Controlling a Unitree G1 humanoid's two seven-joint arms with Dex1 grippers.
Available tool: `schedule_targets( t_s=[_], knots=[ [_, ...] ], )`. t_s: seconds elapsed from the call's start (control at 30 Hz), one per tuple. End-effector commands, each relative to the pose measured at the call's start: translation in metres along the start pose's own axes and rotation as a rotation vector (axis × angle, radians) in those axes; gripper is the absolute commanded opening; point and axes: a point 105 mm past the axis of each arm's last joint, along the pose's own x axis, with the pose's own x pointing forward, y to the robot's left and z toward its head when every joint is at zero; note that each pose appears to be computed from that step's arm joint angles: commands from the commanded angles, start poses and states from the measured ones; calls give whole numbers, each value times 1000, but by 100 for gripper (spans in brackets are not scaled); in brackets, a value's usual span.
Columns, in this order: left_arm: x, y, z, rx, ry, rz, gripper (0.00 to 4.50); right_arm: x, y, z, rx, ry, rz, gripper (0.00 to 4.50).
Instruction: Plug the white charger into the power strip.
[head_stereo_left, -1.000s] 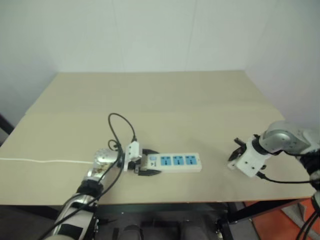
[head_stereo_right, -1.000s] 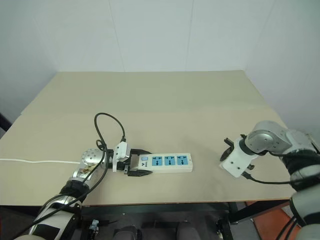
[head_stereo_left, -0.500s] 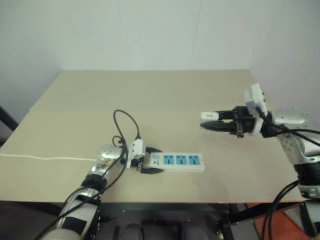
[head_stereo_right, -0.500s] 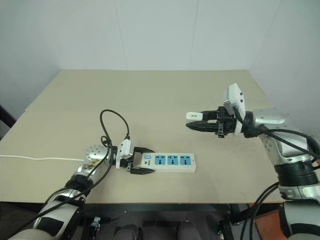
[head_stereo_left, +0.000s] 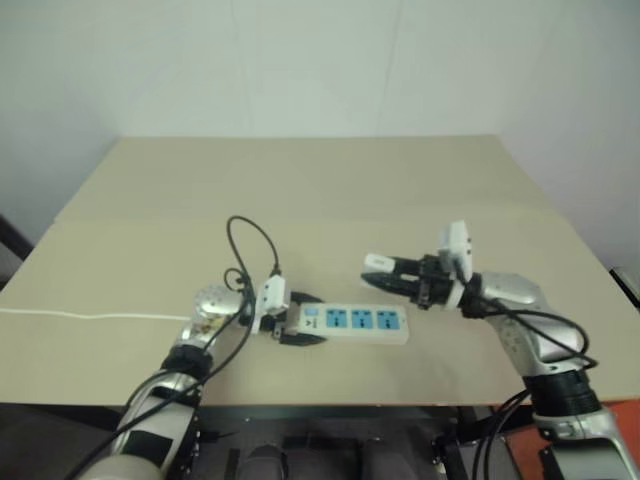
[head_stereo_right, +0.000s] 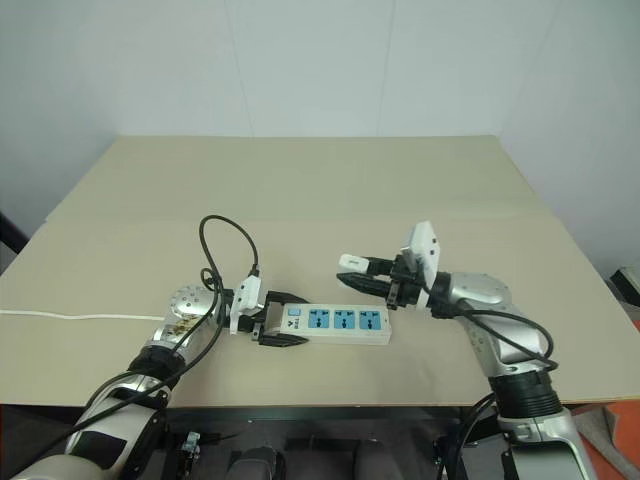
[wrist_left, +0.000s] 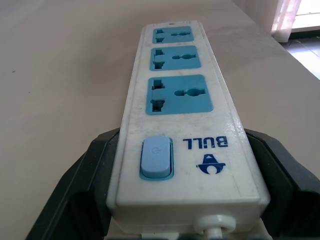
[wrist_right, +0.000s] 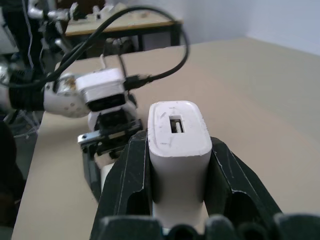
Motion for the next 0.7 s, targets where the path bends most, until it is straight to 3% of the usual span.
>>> schedule_targets(
  t_s=[0.03,0.47,0.7],
  knots=[
    [-2,-9,-18,-44,81,-31,331,7,6,3,-43,-12,44,111],
    [3,-12,-18,-46,68,-41,331,31,17,-17,-4,-6,91,111],
    [4,-13,-18,-48,66,-36,331,37,5,-18,-22,-10,53,111]
  ],
)
